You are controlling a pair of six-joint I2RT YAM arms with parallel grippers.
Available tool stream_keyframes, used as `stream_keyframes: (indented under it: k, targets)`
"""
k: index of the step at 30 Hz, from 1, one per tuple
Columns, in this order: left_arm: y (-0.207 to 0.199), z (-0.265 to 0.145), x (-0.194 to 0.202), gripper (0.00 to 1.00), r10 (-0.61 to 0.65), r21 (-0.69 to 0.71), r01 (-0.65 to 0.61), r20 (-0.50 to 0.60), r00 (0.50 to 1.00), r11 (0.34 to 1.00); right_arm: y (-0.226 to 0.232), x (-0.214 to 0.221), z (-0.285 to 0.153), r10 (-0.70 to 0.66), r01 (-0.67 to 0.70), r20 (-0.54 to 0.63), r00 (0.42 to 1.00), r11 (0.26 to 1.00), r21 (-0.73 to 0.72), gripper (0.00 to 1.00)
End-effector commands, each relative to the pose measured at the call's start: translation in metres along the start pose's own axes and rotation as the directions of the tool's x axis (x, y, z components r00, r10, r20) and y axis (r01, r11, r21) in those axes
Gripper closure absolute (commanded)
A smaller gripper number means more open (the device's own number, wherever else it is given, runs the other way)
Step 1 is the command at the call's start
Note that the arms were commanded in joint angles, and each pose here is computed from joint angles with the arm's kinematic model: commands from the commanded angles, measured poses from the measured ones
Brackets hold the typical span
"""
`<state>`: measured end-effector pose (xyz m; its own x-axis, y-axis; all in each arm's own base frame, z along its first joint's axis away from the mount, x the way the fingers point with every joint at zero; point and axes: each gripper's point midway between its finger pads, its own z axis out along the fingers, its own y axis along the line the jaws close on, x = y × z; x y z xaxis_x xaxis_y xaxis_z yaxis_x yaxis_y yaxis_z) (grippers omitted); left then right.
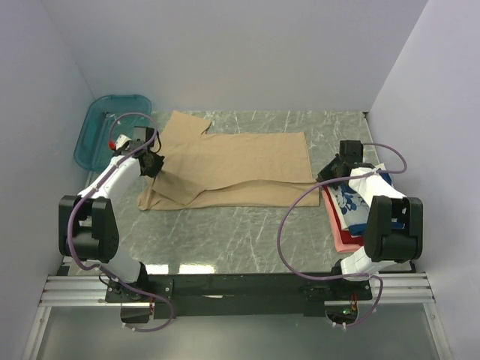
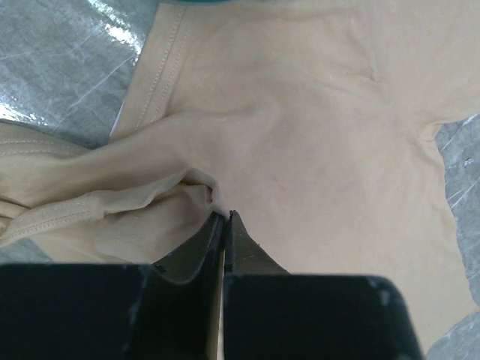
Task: Fold and stack the t-shirts
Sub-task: Fold the tshirt
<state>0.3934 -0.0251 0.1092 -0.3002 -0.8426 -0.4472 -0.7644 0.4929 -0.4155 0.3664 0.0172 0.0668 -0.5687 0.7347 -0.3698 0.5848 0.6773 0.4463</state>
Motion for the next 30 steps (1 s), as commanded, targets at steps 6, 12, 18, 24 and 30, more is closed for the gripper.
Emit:
stream_keyframes:
  k: [6, 12, 18, 24, 30]
  targets:
    - [-0.038, -0.01, -0.027, 0.94, -0.009, 0.105, 0.006, 0.03, 1.0, 0.994, 0.013, -0.01, 0.0, -0.014, 0.015, 0.019, 1.0, 0.998, -0.061, 1.0]
    - [-0.048, -0.006, -0.029, 0.94, 0.004, 0.107, -0.006, 0.016, 1.0, 0.994, 0.017, -0.011, 0.004, -0.009, 0.009, 0.007, 1.0, 0.998, -0.07, 1.0]
    - [-0.045, 0.004, -0.026, 0.94, 0.01, 0.093, -0.01, 0.003, 1.0, 0.996, 0.022, -0.013, 0.01, -0.002, 0.002, -0.002, 1.0, 0.997, -0.077, 1.0]
    - [-0.042, 0.013, -0.023, 0.88, 0.021, 0.095, -0.019, -0.016, 1.0, 0.995, 0.029, -0.02, 0.012, -0.01, 0.01, -0.001, 1.0, 0.996, -0.085, 1.0]
    - [-0.053, -0.006, -0.032, 0.51, 0.03, 0.203, -0.027, -0.014, 0.999, 0.979, 0.041, -0.029, 0.001, -0.049, 0.049, 0.003, 0.999, 0.992, -0.114, 0.63]
